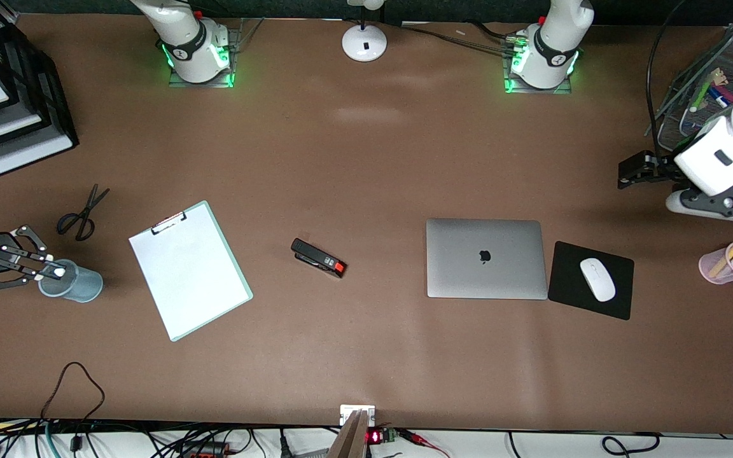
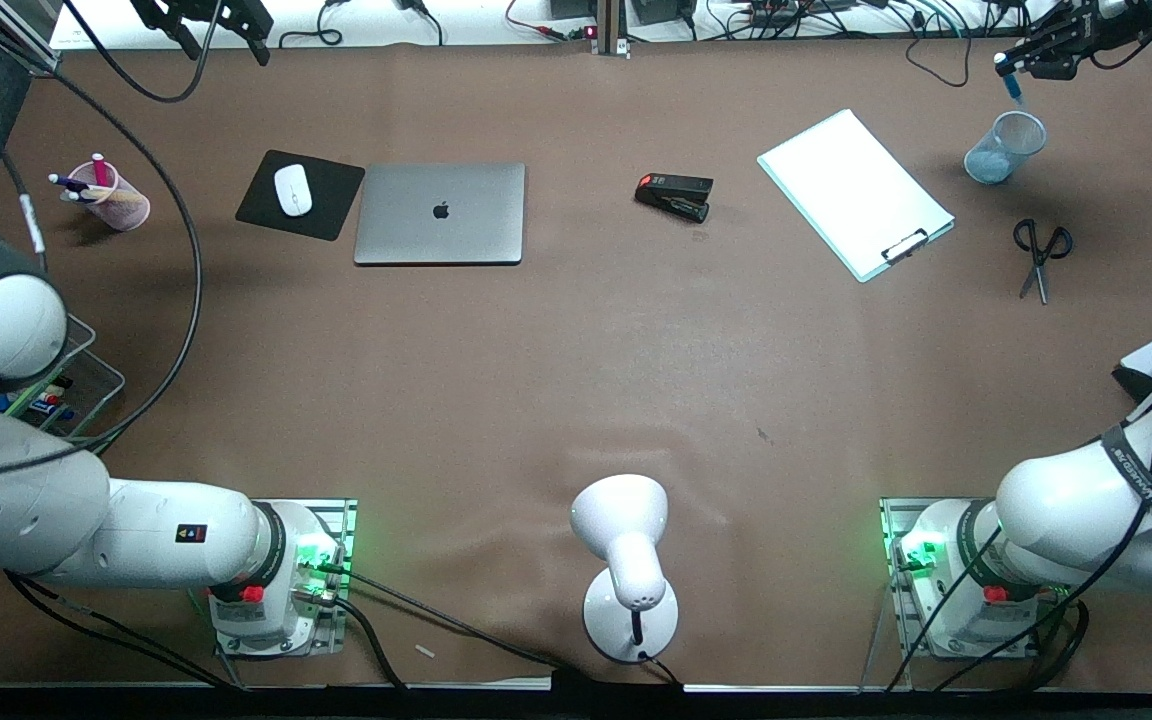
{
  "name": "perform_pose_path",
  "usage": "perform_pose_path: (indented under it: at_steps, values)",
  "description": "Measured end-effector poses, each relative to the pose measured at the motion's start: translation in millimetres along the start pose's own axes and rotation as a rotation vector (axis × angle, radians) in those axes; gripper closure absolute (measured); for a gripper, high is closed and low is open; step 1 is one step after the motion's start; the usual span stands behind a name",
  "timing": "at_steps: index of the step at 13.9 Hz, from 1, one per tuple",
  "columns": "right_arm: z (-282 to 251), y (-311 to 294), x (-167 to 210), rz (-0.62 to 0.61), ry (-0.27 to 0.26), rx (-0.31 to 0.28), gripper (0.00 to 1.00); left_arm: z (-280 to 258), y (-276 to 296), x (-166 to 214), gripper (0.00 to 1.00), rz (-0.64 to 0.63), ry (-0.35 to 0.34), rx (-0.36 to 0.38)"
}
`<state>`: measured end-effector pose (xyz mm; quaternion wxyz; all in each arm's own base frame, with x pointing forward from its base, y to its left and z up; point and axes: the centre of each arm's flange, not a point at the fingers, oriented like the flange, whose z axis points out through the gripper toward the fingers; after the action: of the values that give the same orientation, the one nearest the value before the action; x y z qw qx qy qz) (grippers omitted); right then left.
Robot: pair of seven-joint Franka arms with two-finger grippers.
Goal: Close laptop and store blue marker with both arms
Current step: 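Return the left gripper to rest while the right gripper nears the cup, then lower the blue marker into the light blue cup with the right gripper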
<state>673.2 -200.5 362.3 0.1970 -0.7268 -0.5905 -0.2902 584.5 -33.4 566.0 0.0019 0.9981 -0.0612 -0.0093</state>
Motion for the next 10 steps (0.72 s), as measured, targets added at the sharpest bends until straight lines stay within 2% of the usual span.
perform_pose_path:
  at_steps: [2,5,10]
  values:
    - [3,1,-13,0.011,0.017,-0.006,0.82,2,3,-14,0.0,-0.024,0.028,0.003]
    - [4,8,-28,0.024,0.043,-0.028,0.82,5,4,-26,0.0,-0.102,0.003,0.002]
    - [3,12,-56,0.048,0.048,-0.036,0.82,7,0,-27,0.0,-0.12,-0.005,0.002]
